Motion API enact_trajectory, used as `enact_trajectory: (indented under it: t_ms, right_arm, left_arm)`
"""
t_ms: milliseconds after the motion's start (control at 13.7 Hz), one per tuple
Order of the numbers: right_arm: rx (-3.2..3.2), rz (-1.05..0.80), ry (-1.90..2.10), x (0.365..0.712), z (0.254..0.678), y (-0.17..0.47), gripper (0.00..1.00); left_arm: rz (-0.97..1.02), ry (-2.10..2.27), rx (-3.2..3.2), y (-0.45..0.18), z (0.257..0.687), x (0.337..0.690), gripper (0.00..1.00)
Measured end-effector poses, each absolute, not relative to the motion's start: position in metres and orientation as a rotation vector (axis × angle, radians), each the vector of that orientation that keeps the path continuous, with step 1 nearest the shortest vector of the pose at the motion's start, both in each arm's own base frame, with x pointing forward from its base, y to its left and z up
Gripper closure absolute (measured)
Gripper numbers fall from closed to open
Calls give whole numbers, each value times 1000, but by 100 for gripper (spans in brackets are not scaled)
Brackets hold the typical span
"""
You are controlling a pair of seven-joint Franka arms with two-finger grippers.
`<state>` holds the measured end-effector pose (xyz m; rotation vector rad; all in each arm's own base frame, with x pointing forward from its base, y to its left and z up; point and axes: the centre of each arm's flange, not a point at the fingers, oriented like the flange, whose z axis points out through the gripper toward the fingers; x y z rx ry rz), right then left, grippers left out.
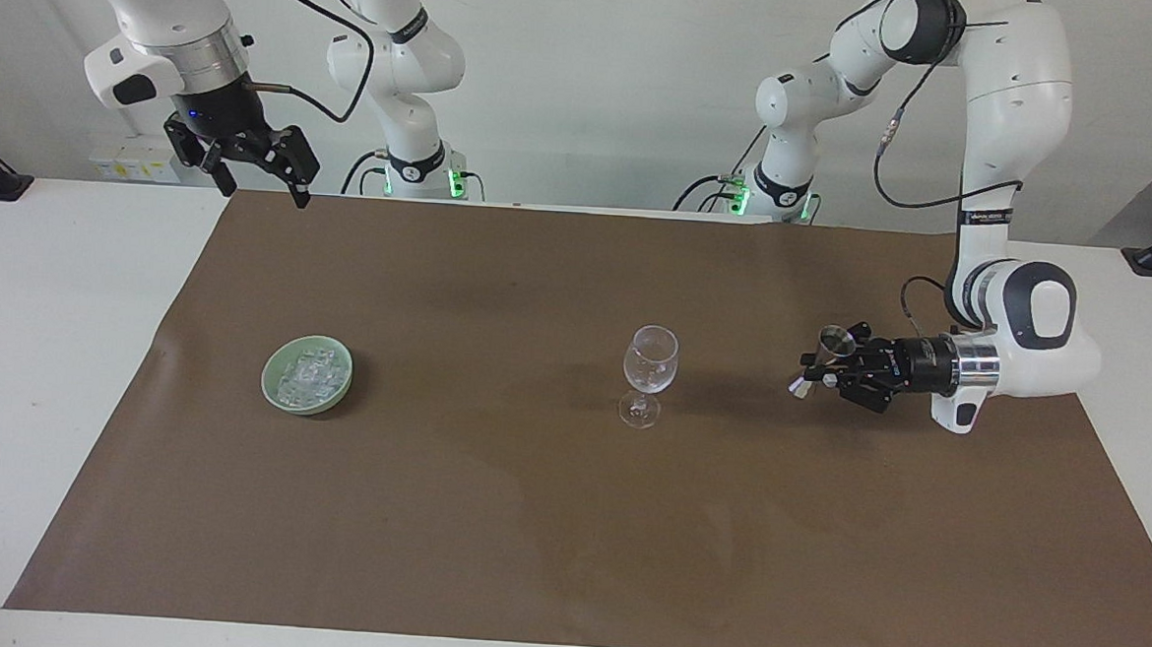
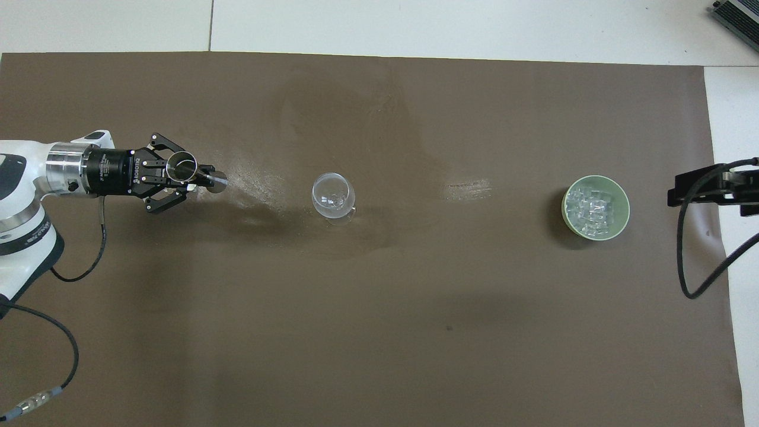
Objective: Pour wine and add ice with both arms
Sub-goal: 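Lift and carry the silver cup with the left gripper over the clear glass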
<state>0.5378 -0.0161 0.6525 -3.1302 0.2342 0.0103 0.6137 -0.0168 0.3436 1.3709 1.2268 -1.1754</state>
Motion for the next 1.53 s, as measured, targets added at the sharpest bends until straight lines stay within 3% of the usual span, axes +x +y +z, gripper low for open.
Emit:
enact_trajectory:
  t_ms: [876, 1095, 1533]
  right_arm:
    - [-3130, 10, 234, 538, 652, -16, 0]
    - [-3130, 10, 234, 538, 652, -16, 0]
    - [-3130, 10, 234, 538, 652, -16, 0]
  left_arm:
    - [-1145, 1266, 1423, -118, 361, 613, 78]
    - [-1121, 1389, 1408, -144, 392, 612, 78]
    - [-1000, 1473, 1538, -141, 407, 606, 78]
